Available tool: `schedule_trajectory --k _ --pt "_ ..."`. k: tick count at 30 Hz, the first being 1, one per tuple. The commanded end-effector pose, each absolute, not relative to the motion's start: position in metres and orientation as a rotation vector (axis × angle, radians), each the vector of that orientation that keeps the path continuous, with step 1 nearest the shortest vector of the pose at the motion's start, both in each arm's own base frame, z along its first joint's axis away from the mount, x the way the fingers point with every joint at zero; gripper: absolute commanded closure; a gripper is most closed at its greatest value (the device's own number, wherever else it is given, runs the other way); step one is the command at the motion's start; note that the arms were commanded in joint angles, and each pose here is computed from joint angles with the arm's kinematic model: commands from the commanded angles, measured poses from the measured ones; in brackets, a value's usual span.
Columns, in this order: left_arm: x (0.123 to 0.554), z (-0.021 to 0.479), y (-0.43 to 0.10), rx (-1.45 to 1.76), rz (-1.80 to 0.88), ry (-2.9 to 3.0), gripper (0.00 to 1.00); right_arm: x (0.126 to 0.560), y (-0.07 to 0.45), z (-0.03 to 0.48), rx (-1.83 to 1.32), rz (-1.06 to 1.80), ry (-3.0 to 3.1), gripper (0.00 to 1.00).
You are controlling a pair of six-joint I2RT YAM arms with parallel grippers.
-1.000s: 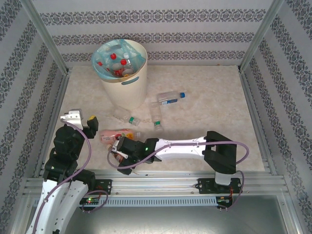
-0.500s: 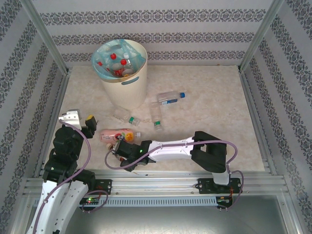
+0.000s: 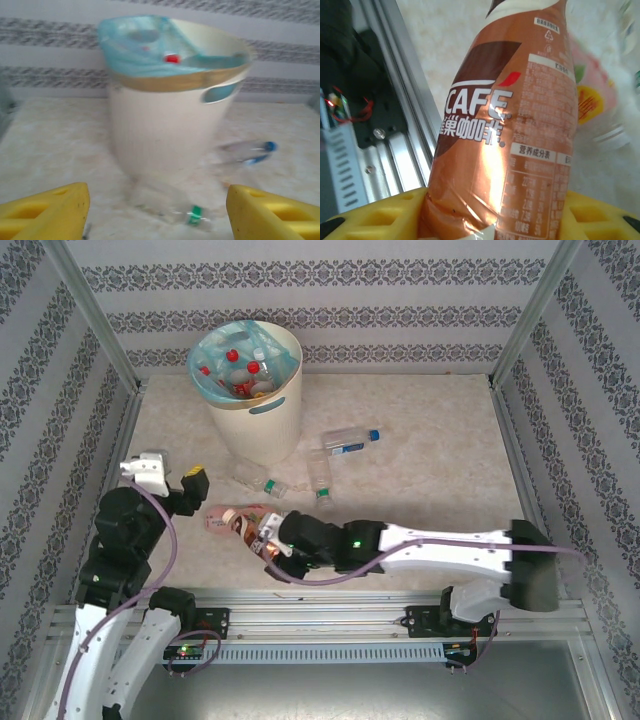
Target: Put the plastic bottles in the bin
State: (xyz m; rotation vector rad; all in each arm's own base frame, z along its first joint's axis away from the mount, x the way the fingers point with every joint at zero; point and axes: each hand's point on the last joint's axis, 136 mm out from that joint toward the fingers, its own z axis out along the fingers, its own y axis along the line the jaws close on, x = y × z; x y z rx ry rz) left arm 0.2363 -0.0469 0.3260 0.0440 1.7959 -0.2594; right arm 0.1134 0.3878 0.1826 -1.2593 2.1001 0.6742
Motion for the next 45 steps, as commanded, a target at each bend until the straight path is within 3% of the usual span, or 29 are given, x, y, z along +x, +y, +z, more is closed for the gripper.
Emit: schedule_trajectory --k 1,7,18,36,43,45 --pt "0.227 0.339 -0.098 0.193 -0.6 1.825 0.27 0.126 0.371 0.213 -1.143 0.714 2.038 0.52" --pt "0.21 0.361 -0.161 0.354 -1.154 1.792 0.28 0.144 0.34 0.279 -0.959 0.821 1.841 0.54" --pt "0.217 0.38 -0.179 0.316 -1.441 1.742 0.3 0.141 0.326 0.311 -0.933 0.887 1.729 0.54" --pt "0.218 0.378 -0.178 0.308 -1.428 1.75 0.43 0.125 0.345 0.317 -1.005 1.009 1.7 0.54" --pt "0.212 0.376 -0.181 0.315 -1.473 1.766 0.61 0.127 0.349 0.318 -0.996 1.017 1.699 0.53" --pt "0.211 0.375 -0.181 0.315 -1.473 1.766 0.61 0.128 0.35 0.318 -0.997 1.015 1.698 0.53"
